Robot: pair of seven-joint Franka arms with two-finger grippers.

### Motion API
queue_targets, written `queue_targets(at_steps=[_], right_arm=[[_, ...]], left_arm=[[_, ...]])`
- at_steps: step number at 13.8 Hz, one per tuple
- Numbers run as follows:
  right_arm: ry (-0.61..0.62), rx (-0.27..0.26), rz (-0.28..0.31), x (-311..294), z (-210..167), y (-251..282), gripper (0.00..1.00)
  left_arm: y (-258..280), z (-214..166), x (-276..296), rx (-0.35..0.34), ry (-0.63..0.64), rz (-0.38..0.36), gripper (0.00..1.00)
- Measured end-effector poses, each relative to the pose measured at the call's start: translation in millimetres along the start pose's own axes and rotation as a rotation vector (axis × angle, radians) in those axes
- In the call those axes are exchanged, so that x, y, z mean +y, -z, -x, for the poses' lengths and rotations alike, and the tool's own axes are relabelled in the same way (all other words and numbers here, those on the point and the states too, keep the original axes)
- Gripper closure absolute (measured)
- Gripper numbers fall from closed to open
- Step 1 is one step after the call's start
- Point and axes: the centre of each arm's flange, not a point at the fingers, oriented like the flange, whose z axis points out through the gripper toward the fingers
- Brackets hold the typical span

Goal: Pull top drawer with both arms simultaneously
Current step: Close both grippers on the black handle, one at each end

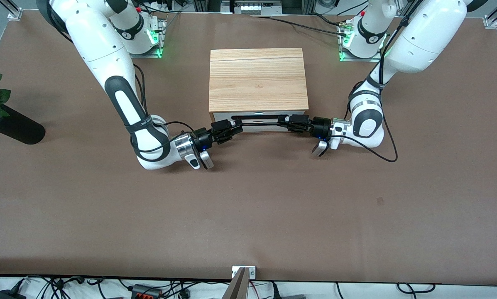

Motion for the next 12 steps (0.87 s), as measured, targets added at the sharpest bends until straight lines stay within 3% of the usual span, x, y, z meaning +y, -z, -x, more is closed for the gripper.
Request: queue_targets(at_steps=[9, 10, 12], right_arm=[[-0.008, -0.078, 0.045, 9.1, 12.1, -10.9, 0.53], [-0.008, -0.078, 0.046, 9.1, 12.1, -10.6, 0.53], [-0.008, -0.075, 0.046, 9.2, 11.8, -8.6, 0.59]], left_arm=[[-0.2, -0.7, -0.6, 0.013, 0.002, 0.002, 0.69], [0.2, -0.4, -2.6, 0.016, 0.003, -0.005, 0.78], [0.2, -0.2, -3.5, 0.019, -0.015, -0.002, 0.82]])
